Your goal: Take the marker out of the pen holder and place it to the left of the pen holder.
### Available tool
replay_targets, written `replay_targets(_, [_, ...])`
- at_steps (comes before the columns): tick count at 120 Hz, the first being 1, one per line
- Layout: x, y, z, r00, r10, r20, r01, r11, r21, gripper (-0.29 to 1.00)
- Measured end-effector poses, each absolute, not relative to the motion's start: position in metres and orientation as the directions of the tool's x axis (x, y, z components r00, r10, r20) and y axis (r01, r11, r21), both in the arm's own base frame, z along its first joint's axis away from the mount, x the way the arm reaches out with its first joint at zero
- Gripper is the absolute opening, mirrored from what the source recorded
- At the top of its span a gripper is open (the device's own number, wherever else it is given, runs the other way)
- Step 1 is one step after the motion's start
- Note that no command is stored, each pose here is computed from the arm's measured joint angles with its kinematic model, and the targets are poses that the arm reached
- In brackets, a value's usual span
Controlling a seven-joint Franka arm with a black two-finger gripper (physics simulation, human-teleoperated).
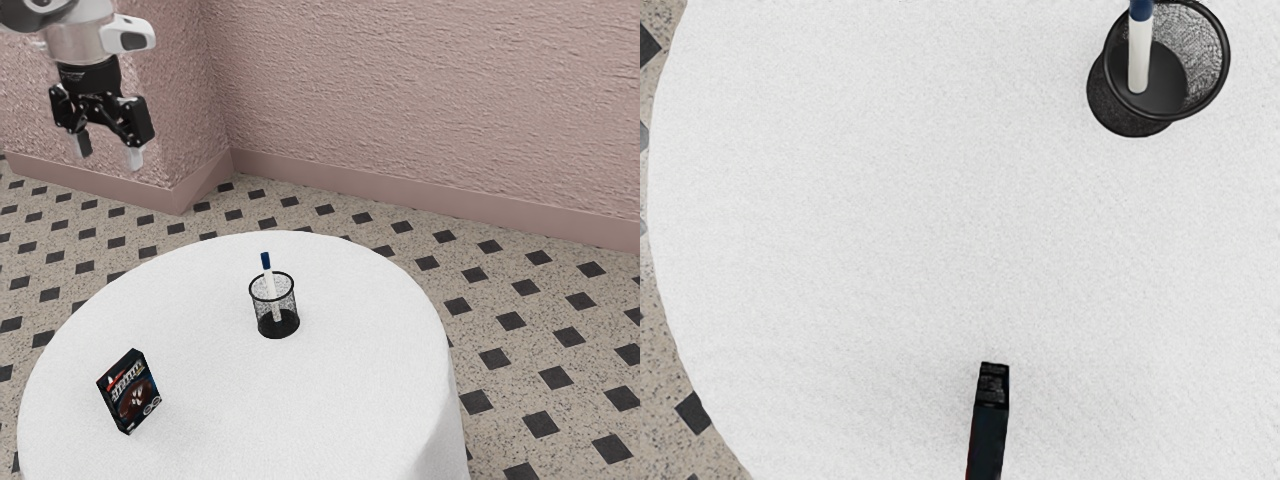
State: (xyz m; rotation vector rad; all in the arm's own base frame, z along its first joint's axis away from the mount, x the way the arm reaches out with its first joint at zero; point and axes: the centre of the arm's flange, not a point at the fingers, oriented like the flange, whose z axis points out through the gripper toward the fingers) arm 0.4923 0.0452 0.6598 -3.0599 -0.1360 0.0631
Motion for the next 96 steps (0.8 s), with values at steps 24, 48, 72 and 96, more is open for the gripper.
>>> replay_targets(24, [0.538, 0.018, 0.607, 0.994, 0.053, -0.094, 0.046, -0.996, -0.072, 0.7])
replay_targets(48, [0.601, -0.026, 0.496, 0.991, 0.013, -0.13, 0.013, -1.0, 0.005, 0.7])
replay_targets(72, [0.618, -0.036, 0.434, 0.997, 0.017, -0.071, 0.018, -1.0, 0.022, 0.7])
replay_targets(96, [0.664, -0.026, 0.387, 0.999, 0.041, -0.005, 0.041, -0.999, 0.003, 0.7])
